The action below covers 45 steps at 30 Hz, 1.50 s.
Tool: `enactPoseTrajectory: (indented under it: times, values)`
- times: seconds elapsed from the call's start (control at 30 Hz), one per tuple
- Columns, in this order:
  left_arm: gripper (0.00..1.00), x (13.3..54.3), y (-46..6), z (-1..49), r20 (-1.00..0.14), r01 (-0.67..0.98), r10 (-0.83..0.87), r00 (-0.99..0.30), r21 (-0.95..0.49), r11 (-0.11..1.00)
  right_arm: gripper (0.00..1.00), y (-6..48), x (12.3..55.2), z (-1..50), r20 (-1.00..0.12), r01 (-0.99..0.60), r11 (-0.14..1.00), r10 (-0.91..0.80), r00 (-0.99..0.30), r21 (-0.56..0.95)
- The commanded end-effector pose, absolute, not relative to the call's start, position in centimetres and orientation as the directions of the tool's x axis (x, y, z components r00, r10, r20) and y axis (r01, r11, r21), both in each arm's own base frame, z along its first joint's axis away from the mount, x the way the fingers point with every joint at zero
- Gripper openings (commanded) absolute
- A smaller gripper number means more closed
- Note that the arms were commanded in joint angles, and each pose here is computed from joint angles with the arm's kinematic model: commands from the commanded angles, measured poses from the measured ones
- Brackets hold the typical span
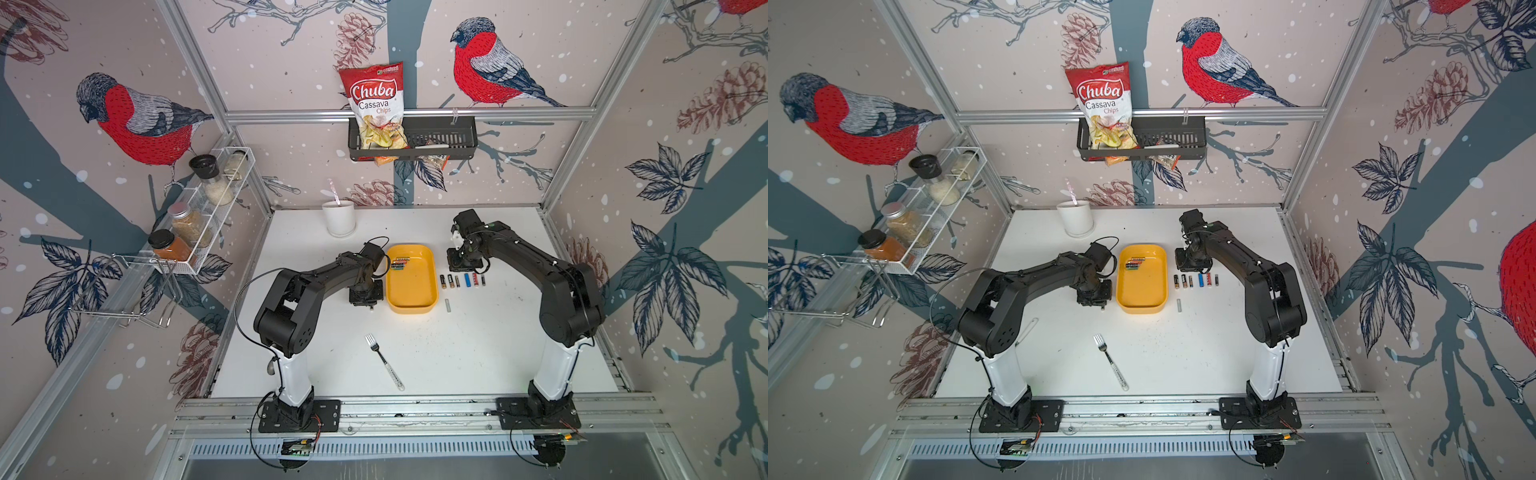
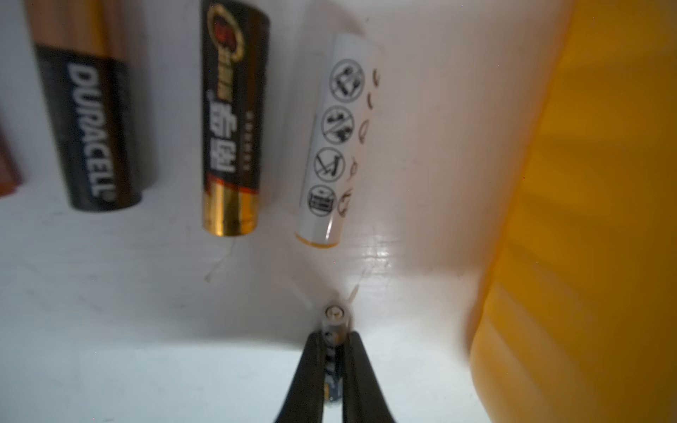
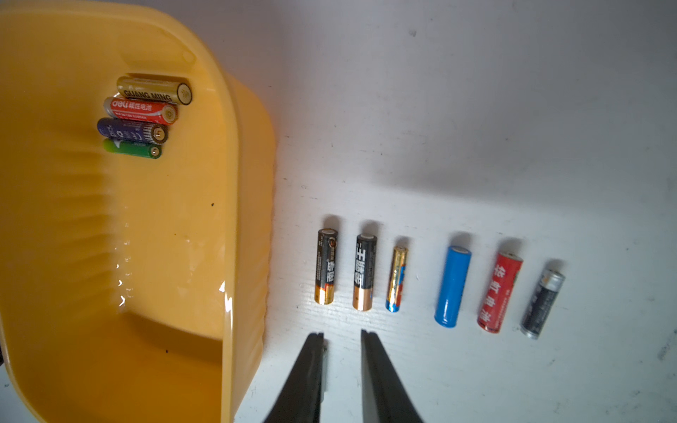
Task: Take the batteries out of the storage box
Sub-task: Place the battery at the center of the board.
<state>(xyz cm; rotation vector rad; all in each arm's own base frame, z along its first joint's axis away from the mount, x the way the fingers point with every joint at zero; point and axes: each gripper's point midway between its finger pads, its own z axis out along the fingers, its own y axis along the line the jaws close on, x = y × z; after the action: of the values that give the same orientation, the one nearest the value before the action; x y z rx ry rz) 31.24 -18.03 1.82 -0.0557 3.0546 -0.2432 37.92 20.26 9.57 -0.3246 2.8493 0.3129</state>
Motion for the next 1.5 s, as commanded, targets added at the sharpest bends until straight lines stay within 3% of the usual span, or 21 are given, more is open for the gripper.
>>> enactPoseTrajectory:
  times: [0.0,0.8,0.97,1.47]
  values:
    - [0.11,31.5,-17.9,1.8,-0.083,-0.019,-0.031,-0.996,-0.145,0.989,0.25,19.9,37.7,9.3,-0.262,-0.245,0.954,-0.197,-0.945,0.169]
    - [0.13,31.3,-16.8,1.7,-0.080,-0.011,-0.018,-0.997,-0.091,0.996,0.25,19.9,37.7,9.2,-0.259,-0.244,0.955,-0.196,-0.946,0.170]
    - [0.21,31.3,-16.9,1.6,-0.076,-0.010,-0.017,-0.997,-0.092,0.996,0.25,19.9,37.7,9.4,-0.263,-0.243,0.955,-0.193,-0.945,0.171]
    - [0.27,31.5,-17.0,2.1,-0.088,-0.011,-0.020,-0.996,-0.101,0.995,0.25,19.9,37.7,9.4,-0.264,-0.243,0.955,-0.194,-0.945,0.169]
